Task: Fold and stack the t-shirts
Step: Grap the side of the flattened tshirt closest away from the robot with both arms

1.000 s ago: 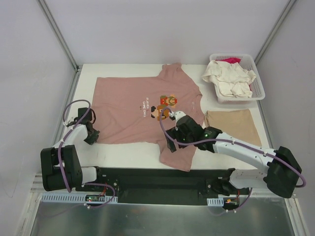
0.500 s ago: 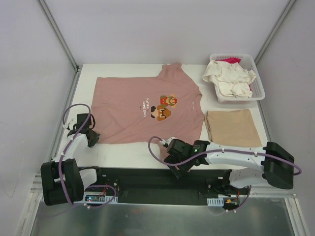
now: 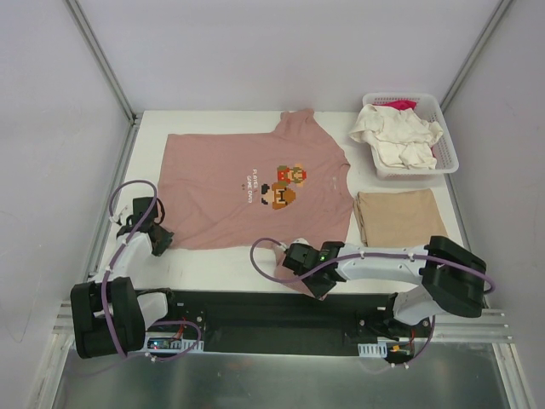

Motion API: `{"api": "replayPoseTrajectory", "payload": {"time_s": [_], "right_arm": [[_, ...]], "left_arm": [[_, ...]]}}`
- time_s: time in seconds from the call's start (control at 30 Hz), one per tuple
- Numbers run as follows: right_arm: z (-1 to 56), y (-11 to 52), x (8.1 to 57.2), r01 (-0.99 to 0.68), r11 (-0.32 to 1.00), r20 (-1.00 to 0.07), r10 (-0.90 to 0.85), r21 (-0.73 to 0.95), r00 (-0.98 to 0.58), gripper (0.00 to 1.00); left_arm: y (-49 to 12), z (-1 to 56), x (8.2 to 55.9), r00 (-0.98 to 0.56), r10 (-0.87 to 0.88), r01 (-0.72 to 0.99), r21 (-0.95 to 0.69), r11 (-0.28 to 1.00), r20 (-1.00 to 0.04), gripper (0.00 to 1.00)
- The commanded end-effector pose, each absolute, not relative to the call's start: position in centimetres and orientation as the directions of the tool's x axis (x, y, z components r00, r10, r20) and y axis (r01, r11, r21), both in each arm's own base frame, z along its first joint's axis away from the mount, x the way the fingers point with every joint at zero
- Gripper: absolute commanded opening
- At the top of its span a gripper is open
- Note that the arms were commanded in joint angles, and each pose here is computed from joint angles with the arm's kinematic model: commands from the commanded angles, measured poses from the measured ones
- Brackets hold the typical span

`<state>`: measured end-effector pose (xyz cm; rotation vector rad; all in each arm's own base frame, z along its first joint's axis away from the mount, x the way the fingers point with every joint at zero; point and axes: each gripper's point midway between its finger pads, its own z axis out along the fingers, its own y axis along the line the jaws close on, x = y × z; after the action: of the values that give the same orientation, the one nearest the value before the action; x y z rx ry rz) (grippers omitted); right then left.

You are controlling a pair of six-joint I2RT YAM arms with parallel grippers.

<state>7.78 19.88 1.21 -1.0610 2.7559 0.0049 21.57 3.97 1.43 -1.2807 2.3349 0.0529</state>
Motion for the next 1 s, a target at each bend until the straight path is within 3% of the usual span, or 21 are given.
{"api": "replayPoseTrajectory", "payload": {"time_s": [0.0,0.13,0.47,0.7,0.97], "right_arm": [[1.7,19.1,8.3,-0.579,0.809,-0.198,-0.587,-0.102,-0.785,0.17],[2.9,17.3,7.8,-0.55,0.827,-0.196,-0.562,-0.114,-0.804,0.01],[3.4,16.8,3.3,-0.554,0.828,-0.127,-0.543,0.084,-0.83,0.01],[4.6,16.3,3.7,-0.548,0.831,-0.162,-0.531,0.095,-0.832,0.0],[5.6,16.4,4.8,-0.527,0.84,-0.206,-0.497,0.127,-0.843,0.0]], "left_arm": [[4.1,1.6,20.2,-0.455,-0.79,-0.818,-0.157,0.553,-0.411,0.0],[4.2,2.1,19.2,-0.412,-0.812,-0.846,-0.157,0.509,-0.413,0.0],[4.0,2.9,16.6,-0.339,-0.842,-0.879,-0.178,0.442,-0.419,0.0],[4.7,3.6,15.1,-0.242,-0.856,-0.912,-0.193,0.361,-0.457,0.0],[4.1,5.4,15.7,-0.209,-0.866,-0.889,-0.28,0.361,-0.454,0.0]]}}
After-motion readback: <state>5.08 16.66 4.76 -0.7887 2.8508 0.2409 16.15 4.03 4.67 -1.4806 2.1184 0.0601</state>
